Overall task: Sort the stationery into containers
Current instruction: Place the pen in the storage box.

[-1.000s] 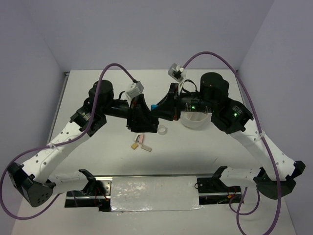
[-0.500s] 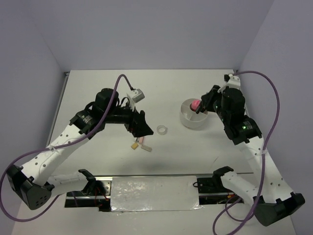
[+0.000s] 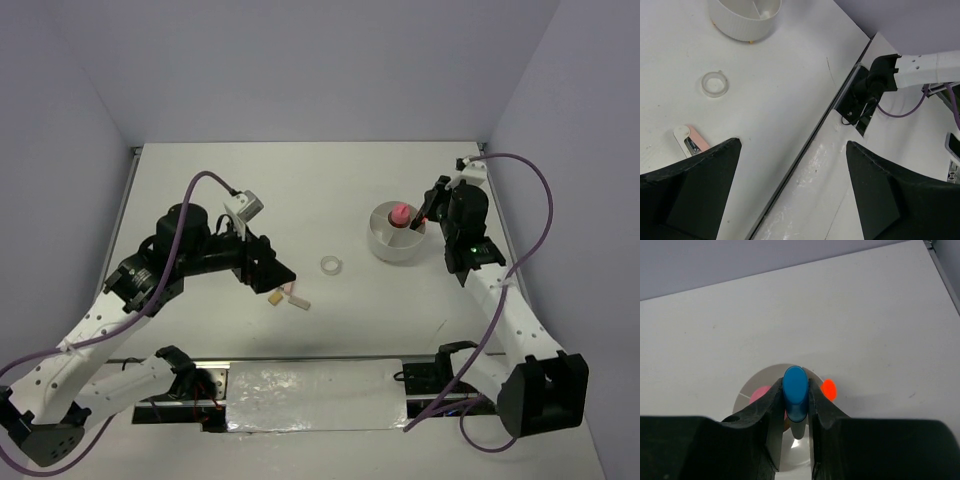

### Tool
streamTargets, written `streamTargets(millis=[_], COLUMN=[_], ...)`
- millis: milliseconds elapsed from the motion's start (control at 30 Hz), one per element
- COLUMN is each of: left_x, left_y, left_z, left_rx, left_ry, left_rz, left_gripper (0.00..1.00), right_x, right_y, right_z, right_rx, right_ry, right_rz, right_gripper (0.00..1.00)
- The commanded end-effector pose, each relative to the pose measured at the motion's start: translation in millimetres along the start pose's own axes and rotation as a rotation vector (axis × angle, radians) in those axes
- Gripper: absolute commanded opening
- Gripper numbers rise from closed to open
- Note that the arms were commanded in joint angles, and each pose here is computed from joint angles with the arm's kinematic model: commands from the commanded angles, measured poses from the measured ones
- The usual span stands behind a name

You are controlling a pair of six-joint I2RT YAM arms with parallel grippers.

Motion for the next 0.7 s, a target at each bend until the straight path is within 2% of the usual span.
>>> streamTargets(millis=[0,333,667], left_x=[-6.1,-3.1,8.7], left_y=[6.5,1.3,4.6], left_z=[3.0,14.5,9.8], left_rx=[0.051,0.062,0.091], left_ry=[-0.007,-0.013,-0.023], left_rz=[0.037,0.017,-0.002], left_gripper=[0.99,0.99,0.99], right_x=[18.6,8.7,-18.6], right_y=[2.9,1.2,-3.4], right_z=[-16.0,-35.7,-46.7], right_rx=[0.04,0.059,0.049], right_ry=[-0.096,-0.071,-0.025], right_rz=[0.048,0.095,0.116], right_gripper=[0.0,0.02,0.09])
Point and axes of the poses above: each gripper's point midway between its finger pads, its own z axis back along the fingers, its own y axis along the line the jaws close on, x = y × z, the point moved 4 cm from there along z, back along the fingers, and after that the axes turned 5 degrees about z, right-handed, at the moved point
